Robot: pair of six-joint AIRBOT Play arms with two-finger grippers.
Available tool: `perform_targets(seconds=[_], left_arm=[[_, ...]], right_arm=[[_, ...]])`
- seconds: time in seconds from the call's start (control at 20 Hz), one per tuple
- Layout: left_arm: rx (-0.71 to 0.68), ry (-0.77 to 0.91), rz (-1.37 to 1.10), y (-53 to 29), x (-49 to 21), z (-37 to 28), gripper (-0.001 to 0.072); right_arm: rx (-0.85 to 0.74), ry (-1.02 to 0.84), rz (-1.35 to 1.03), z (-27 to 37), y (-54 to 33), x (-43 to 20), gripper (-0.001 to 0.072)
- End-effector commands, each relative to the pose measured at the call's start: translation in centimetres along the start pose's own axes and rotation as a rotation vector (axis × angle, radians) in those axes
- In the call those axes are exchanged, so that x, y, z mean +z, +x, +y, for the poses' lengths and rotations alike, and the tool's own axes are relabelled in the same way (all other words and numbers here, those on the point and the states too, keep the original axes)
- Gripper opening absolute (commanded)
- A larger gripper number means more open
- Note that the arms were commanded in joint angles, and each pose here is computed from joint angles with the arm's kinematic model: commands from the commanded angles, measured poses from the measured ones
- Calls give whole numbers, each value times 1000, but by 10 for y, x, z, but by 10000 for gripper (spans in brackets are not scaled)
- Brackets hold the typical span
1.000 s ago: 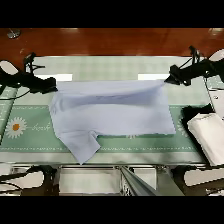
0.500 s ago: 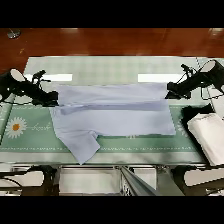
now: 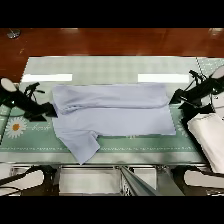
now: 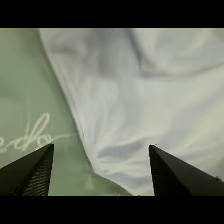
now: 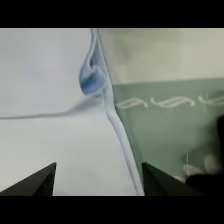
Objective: Fold the shirts.
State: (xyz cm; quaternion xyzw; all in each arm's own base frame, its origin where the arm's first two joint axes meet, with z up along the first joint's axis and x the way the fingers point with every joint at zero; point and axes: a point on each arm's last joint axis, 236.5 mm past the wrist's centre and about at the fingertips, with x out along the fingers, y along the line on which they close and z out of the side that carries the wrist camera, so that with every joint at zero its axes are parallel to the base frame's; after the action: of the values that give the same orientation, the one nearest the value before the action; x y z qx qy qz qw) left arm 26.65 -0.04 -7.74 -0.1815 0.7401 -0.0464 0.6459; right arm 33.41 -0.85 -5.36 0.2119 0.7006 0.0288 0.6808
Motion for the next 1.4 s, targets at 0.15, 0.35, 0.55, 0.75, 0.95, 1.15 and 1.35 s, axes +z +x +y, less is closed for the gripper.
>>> perform_targets(seconds=[0.15, 0.35, 0.55, 0.75, 0.95, 1.15, 1.35], left_arm=[[-249, -276, -100, 44, -81, -19, 702], [-328, -313, -77, 56, -96, -39, 702], [-342, -236, -63, 71, -102, -65, 700], [-359, -181, -117, 69, -90, -75, 23], [-384, -146, -157, 57, -78, -83, 23], [-391, -139, -166, 55, -77, -85, 23], [-390, -130, -169, 55, -76, -85, 23]], right_arm=[[235, 104, -291, 34, 4, -59, 625], [264, 101, -299, 41, 5, -71, 624], [271, 158, -346, 28, -5, -59, 624], [89, 277, -227, -48, -1, -95, 625], [23, 359, -3, -64, 29, -158, 625], [159, 399, -35, -38, 49, -154, 624], [236, 460, -220, -32, 39, -106, 624]])
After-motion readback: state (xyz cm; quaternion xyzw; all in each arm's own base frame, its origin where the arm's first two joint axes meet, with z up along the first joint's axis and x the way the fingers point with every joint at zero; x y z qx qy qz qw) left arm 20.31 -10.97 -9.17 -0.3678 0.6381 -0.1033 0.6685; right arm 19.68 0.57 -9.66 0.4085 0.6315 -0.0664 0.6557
